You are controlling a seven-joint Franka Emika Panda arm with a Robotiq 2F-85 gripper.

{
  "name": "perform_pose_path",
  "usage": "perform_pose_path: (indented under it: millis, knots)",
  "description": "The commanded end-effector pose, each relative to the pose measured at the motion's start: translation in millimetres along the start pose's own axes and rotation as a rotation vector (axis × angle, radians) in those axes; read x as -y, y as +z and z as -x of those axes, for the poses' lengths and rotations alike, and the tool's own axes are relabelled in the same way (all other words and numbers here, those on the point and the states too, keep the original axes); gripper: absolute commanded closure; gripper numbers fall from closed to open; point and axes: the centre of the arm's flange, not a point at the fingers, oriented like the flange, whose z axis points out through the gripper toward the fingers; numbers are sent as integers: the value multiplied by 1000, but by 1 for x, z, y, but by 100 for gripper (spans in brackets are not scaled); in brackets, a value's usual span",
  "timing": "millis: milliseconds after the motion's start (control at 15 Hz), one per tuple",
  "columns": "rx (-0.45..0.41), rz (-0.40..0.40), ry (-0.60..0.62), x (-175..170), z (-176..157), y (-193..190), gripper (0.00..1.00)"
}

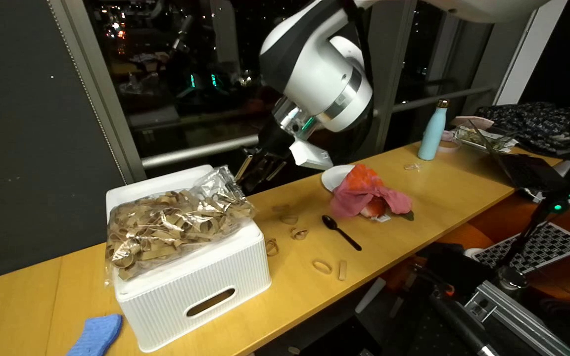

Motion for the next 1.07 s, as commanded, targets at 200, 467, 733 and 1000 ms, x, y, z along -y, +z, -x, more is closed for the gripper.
perform_pose_path:
  millis: [200, 467, 733, 1000]
  knots:
    - [-16, 45, 44, -21, 23, -46, 33]
    - [45, 137, 127, -73, 55, -52, 27]
    - [144, 261, 214, -119, 77, -52, 47]
    - [207, 328, 230, -125, 77, -33, 36]
